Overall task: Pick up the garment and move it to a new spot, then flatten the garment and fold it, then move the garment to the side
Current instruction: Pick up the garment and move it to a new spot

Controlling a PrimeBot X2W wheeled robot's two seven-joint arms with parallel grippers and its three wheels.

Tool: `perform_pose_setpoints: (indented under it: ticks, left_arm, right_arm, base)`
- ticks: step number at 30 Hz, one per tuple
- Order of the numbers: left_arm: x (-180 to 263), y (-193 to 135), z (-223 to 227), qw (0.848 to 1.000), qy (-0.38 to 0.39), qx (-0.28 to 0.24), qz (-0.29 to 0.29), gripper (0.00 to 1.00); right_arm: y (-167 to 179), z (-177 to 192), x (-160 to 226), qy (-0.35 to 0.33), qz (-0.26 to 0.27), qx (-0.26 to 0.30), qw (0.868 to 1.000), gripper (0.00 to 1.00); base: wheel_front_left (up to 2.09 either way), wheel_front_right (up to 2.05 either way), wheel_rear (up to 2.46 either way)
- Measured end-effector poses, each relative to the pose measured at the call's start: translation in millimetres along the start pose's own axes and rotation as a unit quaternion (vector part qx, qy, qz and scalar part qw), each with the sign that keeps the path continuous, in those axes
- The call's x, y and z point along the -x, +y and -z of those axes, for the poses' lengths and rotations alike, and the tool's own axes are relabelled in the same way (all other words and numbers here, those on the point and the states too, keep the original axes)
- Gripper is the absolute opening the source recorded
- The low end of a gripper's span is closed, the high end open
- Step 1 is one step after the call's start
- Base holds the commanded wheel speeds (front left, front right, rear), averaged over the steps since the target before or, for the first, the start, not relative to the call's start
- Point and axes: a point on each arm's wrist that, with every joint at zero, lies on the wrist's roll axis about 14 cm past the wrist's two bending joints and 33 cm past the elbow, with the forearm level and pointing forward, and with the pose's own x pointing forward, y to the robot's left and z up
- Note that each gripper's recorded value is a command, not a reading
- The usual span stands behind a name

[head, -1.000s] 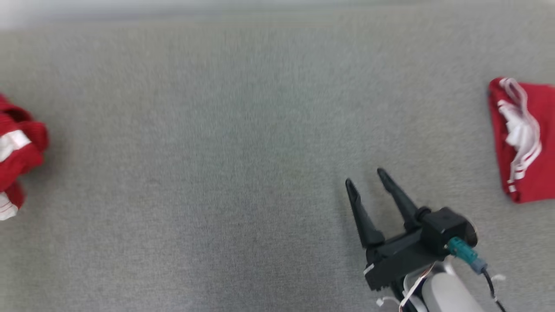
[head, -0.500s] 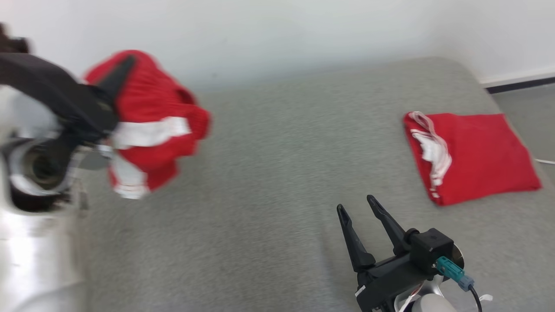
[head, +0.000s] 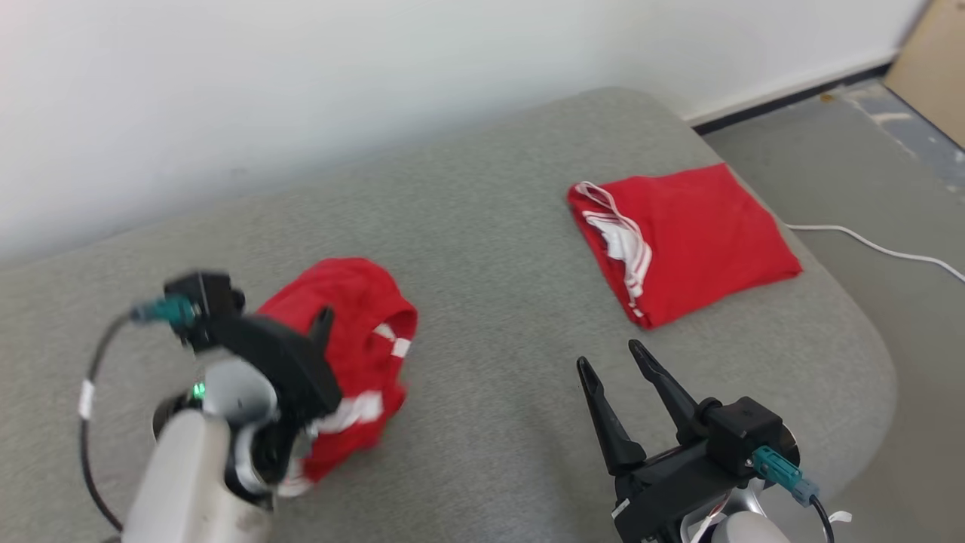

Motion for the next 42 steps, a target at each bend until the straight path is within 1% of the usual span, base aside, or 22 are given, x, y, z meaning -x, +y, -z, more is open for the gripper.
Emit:
perform_pose_setpoints:
  ticks: [3,4,5,8,9,14,18,21,24,25,26,30,32,34,37,42]
  left_arm:
    - [-9,9,24,1.000,-0.003,-0.007,-0.013,0.00]
    - [-12,11,32,1.000,-0.002,-0.020,-0.018,0.26]
    - [-13,12,37,0.999,-0.003,-0.031,-0.018,1.00]
    - [-13,17,43,0.999,-0.015,-0.035,-0.027,1.00]
    - [-12,20,43,0.998,-0.026,-0.044,-0.032,1.00]
    - [2,28,13,0.990,-0.122,-0.061,-0.041,1.00]
    - [25,46,-1,0.979,-0.180,-0.068,-0.066,1.00]
    - [47,62,-7,0.968,-0.211,-0.100,-0.089,1.00]
    - [71,76,-14,0.956,-0.244,-0.112,-0.113,1.00]
    - [88,86,-18,0.948,-0.261,-0.127,-0.131,1.00]
    - [96,89,-20,0.943,-0.268,-0.141,-0.137,1.00]
    - [133,96,-29,0.927,-0.307,-0.147,-0.160,1.00]
    - [150,97,-28,0.920,-0.319,-0.154,-0.168,1.00]
    - [166,103,-20,0.918,-0.317,-0.161,-0.178,1.00]
    - [187,108,-15,0.909,-0.321,-0.181,-0.195,1.00]
    - [216,125,6,0.905,-0.308,-0.179,-0.231,1.00]
  right_arm:
    - [-11,-1,6,0.000,0.016,0.003,1.000,1.00]
    - [-13,0,7,0.001,0.021,0.004,1.000,1.00]
    - [-16,0,8,0.002,0.024,0.004,1.000,1.00]
    - [-17,2,10,0.004,0.027,0.002,1.000,1.00]
    - [-17,2,10,0.005,0.027,0.002,1.000,1.00]
    - [-17,4,11,0.007,0.027,-0.002,1.000,1.00]
    - [-12,4,9,0.008,0.019,-0.002,1.000,1.00]
    - [-10,1,7,0.005,0.012,0.000,1.000,1.00]
    - [-6,-4,4,-0.001,0.004,0.002,1.000,1.00]
    - [-3,-4,3,0.000,-0.003,0.005,1.000,1.00]
    - [-3,-5,2,-0.001,-0.005,0.007,1.000,1.00]
    - [-1,-3,1,0.003,-0.014,0.013,1.000,1.00]
    - [-1,-2,0,0.005,-0.016,0.013,1.000,1.00]
    - [0,1,0,0.009,-0.018,0.012,1.000,1.00]
    - [4,6,-2,0.015,-0.024,0.010,1.000,1.00]
    - [10,15,-3,0.028,-0.033,0.007,0.999,1.00]
  base:
    - [0.00,0.00,0.00]
    - [0.00,0.00,0.00]
    - [0.00,0.00,0.00]
    - [0.00,0.00,0.00]
    - [0.00,0.00,0.00]
    - [0.00,0.00,0.00]
    - [0.00,0.00,0.00]
    - [0.00,0.00,0.00]
    - [0.00,0.00,0.00]
    - [0.00,0.00,0.00]
    - [0.00,0.00,0.00]
    - [0.00,0.00,0.00]
    - [0.00,0.00,0.00]
    - [0.00,0.00,0.00]
    - [0.00,0.00,0.00]
    - [0.00,0.00,0.00]
